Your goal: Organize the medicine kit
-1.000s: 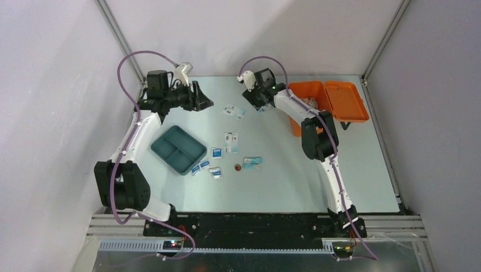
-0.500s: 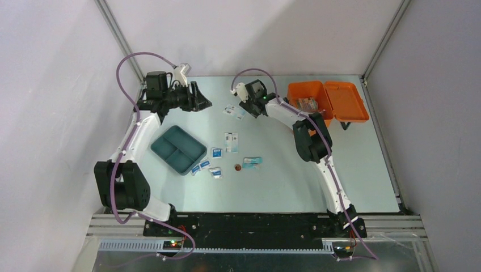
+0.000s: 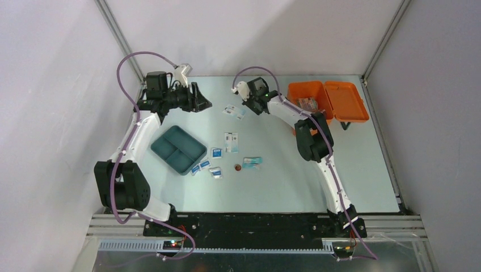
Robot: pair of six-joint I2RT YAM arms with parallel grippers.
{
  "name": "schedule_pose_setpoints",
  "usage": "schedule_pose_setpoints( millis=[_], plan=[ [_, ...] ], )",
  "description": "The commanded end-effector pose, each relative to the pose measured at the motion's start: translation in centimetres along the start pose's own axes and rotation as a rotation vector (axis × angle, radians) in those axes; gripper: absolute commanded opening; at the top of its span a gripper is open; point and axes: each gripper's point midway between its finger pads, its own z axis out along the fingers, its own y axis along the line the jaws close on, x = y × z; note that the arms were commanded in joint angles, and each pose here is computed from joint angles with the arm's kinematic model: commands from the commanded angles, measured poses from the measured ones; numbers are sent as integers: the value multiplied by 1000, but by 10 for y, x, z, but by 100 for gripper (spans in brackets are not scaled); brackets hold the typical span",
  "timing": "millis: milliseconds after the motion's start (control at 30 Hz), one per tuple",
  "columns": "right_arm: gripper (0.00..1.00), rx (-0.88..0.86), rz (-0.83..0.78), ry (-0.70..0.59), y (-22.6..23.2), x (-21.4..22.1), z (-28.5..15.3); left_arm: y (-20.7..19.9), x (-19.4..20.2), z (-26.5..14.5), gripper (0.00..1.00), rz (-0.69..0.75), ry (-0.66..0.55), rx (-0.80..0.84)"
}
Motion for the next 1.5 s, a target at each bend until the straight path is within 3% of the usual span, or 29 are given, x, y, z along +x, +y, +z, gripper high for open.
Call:
schedule_pose_setpoints(
  millis=[0, 233, 467, 867, 1000, 1200, 1467],
  plan=[
    [0, -232, -13, -303, -5, -93, -93, -18, -13, -6, 58, 180, -33, 105],
    [0, -570, -145, -585, 17, -128, -219, -53, -28, -13, 63, 581, -107, 300],
    [0, -583, -241, -692, 16, -139, -260, -81, -24, -1, 73, 859, -155, 434],
    [0, -579, -346, -742, 22, -154, -278, -101, -21, 41, 79, 1022, -131, 459],
    [0, -583, -335, -761, 24, -160, -284, -101, -15, 47, 79, 995, -117, 482],
    [0, -576, -323, -785, 21, -168, -289, -97, -10, 59, 70, 967, -92, 490],
    [0, -582, -304, -784, 21, -169, -289, -87, -15, 74, 34, 931, -72, 467]
  ],
)
